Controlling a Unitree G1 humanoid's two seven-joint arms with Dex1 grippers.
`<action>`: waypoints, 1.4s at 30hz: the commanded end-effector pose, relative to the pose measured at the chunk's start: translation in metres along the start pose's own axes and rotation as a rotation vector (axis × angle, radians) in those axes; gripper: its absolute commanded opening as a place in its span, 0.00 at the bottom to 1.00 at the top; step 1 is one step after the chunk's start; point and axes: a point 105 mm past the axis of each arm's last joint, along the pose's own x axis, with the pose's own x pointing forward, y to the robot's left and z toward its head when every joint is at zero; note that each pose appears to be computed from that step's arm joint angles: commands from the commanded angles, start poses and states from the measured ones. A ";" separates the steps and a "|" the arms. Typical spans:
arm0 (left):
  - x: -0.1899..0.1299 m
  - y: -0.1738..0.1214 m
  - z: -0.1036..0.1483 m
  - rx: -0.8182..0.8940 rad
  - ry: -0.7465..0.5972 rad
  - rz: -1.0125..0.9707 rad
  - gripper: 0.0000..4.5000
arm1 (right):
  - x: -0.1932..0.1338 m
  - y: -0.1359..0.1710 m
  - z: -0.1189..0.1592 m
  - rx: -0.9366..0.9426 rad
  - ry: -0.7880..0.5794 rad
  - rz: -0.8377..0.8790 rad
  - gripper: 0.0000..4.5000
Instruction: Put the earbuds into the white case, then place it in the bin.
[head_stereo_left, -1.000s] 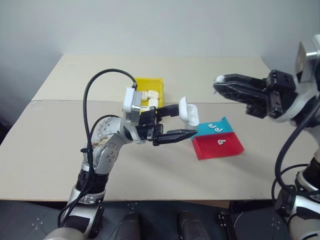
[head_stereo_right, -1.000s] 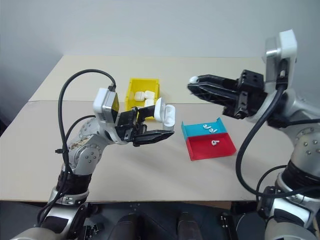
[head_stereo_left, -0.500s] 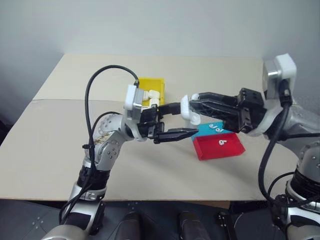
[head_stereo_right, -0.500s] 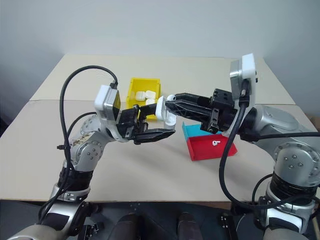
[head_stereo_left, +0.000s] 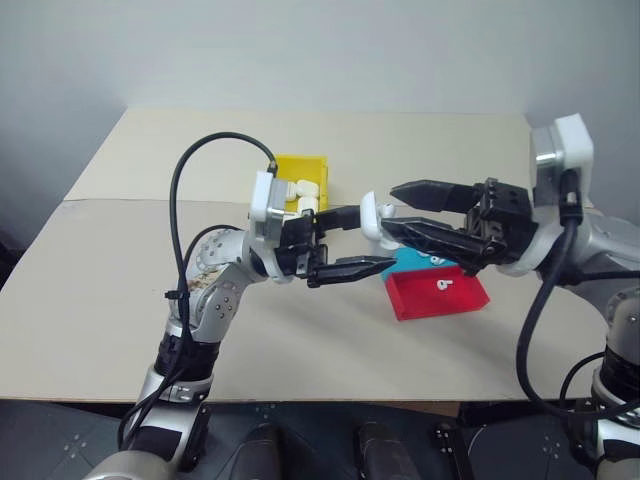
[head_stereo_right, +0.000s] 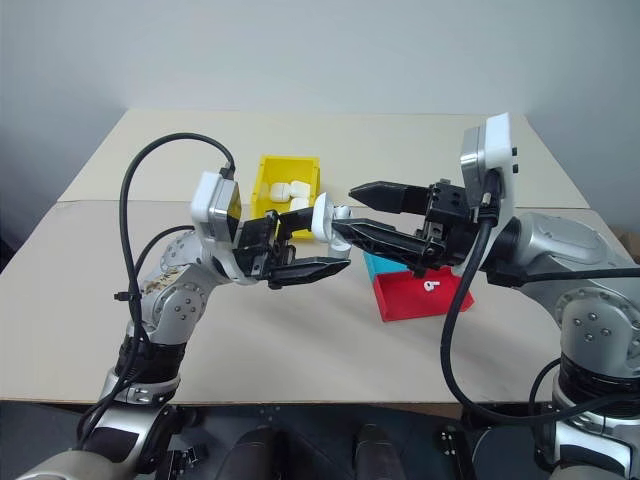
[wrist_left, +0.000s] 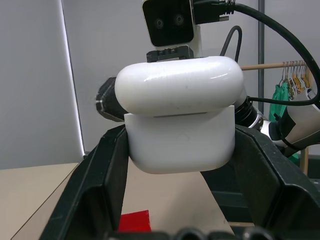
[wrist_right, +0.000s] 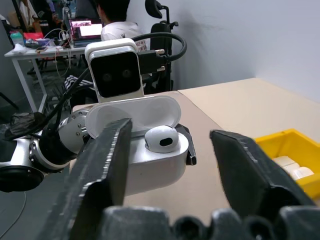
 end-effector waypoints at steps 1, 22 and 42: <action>0.005 -0.001 0.014 0.065 -0.040 -0.011 0.62 | -0.001 0.002 0.007 -0.039 -0.006 0.014 0.70; 0.000 -0.005 0.019 0.101 -0.065 0.046 0.62 | -0.029 -0.155 -0.090 -0.540 1.029 0.004 0.70; -0.003 -0.012 0.020 0.127 -0.059 0.090 0.62 | -0.029 -0.174 -0.145 -0.531 1.209 0.074 0.70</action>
